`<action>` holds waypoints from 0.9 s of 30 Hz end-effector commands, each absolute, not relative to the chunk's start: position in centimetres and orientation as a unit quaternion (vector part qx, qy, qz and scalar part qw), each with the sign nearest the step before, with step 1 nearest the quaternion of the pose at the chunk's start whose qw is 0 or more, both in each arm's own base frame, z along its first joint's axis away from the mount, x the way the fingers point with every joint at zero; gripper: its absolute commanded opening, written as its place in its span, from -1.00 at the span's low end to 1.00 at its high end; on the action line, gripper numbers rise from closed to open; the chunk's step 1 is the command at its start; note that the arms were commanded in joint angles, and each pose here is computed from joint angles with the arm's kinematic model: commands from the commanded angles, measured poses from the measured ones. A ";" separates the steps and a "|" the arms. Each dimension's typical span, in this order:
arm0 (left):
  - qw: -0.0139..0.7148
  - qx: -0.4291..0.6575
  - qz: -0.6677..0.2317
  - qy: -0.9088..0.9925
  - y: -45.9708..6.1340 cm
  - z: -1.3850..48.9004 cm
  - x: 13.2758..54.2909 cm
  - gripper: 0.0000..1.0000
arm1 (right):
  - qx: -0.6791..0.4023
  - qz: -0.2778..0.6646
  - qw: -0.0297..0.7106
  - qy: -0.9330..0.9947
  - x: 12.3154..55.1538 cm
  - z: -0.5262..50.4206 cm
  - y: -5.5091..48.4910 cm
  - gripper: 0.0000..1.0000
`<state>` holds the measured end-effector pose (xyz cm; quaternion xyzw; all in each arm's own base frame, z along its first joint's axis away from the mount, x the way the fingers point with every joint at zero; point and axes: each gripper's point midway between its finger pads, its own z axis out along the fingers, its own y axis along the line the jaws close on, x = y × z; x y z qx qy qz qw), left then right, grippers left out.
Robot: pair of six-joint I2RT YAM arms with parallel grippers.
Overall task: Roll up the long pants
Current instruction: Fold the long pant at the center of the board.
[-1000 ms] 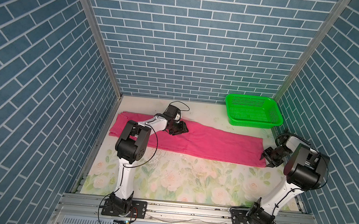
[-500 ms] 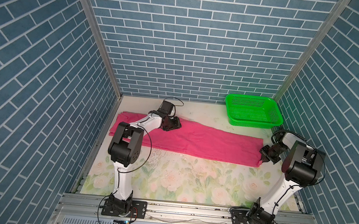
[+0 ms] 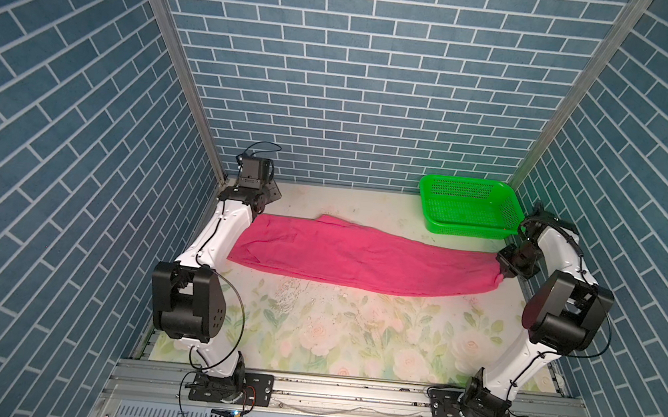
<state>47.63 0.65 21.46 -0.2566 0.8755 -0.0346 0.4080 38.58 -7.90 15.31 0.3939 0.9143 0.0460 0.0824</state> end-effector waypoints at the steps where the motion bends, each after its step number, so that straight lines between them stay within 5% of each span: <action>1: 0.346 -0.256 -0.019 0.902 0.7 16.6 45.6 0.06 | 0.342 0.100 0.084 0.931 40.8 19.1 -1.3 -1.00; 7: 0.297 -0.256 -0.044 0.919 -1.1 10.8 43.8 0.05 | 0.327 0.124 0.097 0.932 42.4 21.8 2.4 -1.00; 15: 0.269 -0.235 -0.025 0.934 -1.4 6.2 45.0 0.05 | 0.354 0.074 0.082 0.929 38.2 21.2 -1.6 -1.00; 27: 0.193 -0.123 -0.070 0.971 -13.6 -1.2 45.4 0.04 | 0.455 0.060 0.152 0.875 33.7 26.5 -9.7 -1.00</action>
